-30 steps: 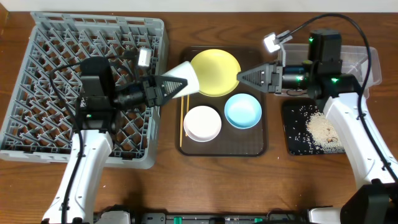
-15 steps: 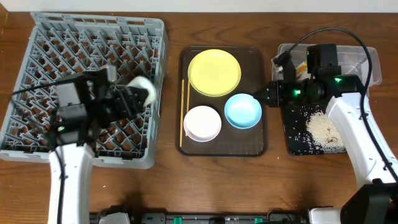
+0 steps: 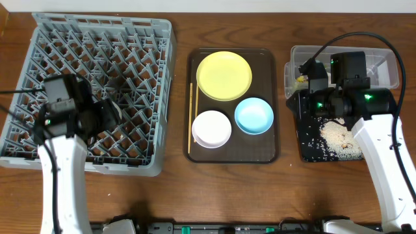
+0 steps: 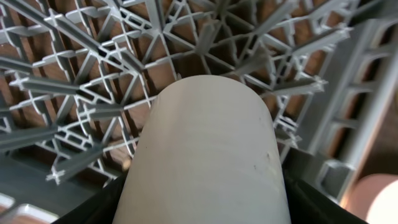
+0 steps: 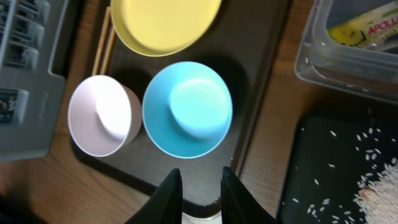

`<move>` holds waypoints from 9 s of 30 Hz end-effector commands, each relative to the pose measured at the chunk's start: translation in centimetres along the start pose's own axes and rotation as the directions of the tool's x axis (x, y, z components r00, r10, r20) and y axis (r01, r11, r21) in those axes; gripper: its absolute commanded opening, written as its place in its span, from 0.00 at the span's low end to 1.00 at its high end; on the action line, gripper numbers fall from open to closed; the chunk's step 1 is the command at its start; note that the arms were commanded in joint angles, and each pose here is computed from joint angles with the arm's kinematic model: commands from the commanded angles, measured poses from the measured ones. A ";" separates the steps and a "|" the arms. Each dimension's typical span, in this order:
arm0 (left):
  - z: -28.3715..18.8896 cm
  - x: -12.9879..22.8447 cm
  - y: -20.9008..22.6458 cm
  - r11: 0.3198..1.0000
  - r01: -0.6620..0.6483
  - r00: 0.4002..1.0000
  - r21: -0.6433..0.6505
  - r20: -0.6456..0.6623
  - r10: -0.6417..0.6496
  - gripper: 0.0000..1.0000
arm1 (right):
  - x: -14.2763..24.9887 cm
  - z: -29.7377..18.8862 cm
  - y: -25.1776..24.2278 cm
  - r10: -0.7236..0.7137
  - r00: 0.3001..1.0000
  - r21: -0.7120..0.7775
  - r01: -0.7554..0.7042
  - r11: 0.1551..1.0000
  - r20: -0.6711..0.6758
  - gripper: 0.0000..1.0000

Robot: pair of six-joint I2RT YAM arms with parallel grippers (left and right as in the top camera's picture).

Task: Sort waste into correct bins and load items into the dishwasher
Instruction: 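Place the cup upside down in the dish rack with the left gripper, then reach the left gripper to the white bowl and grasp its rim, then carry the white bowl to the dish rack and set it in, then reach the left gripper to the blue bowl and grasp its rim, then carry the blue bowl to the dish rack with the left gripper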

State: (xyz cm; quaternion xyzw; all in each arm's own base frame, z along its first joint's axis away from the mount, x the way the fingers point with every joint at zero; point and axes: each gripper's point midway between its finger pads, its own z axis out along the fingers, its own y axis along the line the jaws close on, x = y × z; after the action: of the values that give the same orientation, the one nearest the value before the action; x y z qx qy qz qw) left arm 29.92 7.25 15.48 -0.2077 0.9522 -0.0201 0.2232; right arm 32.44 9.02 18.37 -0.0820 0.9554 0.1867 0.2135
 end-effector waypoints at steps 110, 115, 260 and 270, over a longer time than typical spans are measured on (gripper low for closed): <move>5.0 21.2 -27.5 0.507 -0.820 0.524 0.264 -0.007 0.852 0.59 | 1.2 -0.6 -3.3 0.130 0.991 0.173 -0.124 0.977 -0.023 0.41; 7.2 22.3 -26.9 0.502 -0.827 0.503 0.252 -0.066 0.862 0.55 | 1.2 -0.6 -3.3 0.131 0.991 0.174 -0.125 0.977 -0.023 0.41; 3.7 19.2 -37.3 0.188 -0.906 0.335 0.379 0.371 0.866 0.06 | 3.4 -5.3 -11.0 0.404 0.911 0.347 -0.407 0.845 0.085 0.61; -3.2 2.4 -31.1 0.605 -0.719 0.688 0.342 0.471 0.552 0.06 | 3.3 -5.3 -11.0 0.400 0.913 0.347 -0.403 0.847 0.086 0.62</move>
State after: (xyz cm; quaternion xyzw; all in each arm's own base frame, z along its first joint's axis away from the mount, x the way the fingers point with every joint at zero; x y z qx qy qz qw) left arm 36.69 -25.78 20.99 0.2934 0.8520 -0.1356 0.4118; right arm 30.12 -2.96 17.32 0.1536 0.9707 0.0528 0.1773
